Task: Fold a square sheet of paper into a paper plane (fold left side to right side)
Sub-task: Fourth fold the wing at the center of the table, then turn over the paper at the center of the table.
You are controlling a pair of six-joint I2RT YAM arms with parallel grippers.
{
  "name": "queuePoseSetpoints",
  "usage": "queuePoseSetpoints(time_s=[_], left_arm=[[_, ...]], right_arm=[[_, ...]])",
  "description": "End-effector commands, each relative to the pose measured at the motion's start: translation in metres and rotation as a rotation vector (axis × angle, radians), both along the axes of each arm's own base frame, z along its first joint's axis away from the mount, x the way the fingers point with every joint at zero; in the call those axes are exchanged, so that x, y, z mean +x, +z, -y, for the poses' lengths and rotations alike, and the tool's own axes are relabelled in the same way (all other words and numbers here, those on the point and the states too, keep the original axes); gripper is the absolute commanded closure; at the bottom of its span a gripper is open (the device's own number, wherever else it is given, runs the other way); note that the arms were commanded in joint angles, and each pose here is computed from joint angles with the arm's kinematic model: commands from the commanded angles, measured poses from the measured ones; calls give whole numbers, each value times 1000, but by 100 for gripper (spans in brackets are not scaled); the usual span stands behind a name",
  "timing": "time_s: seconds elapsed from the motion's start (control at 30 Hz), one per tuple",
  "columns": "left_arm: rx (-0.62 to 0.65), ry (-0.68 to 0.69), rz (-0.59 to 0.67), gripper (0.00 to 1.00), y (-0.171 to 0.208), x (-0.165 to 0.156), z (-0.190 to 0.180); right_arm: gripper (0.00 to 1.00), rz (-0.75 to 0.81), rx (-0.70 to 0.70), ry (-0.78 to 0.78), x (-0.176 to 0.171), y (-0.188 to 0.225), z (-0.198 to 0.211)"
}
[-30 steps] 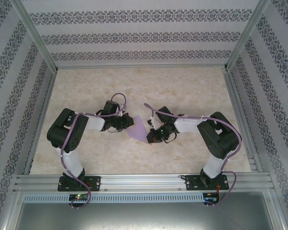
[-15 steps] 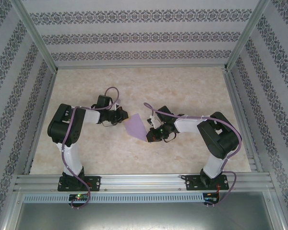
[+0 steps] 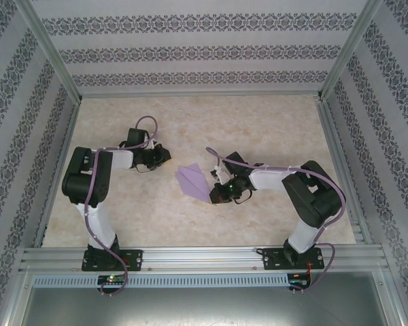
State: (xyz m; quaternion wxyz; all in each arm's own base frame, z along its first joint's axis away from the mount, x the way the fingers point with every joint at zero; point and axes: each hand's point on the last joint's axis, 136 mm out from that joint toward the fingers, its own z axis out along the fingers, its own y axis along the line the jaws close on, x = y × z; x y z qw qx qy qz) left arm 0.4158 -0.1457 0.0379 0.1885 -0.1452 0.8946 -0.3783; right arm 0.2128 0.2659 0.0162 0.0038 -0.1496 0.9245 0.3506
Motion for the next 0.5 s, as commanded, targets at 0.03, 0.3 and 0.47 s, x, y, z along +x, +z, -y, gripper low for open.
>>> queuePoseSetpoints(time_s=[0.03,0.3,0.47], left_arm=[[23,50,91,76,44,-8,-15],[5,101,116,60,72,-70,-5],[-34,70,91,59,72,-92,20]], right_arm=[[87,100,12,-47,9,23,5],[53,402,32,-204,47,80,29],[38,527,81,-340,61,105,51]])
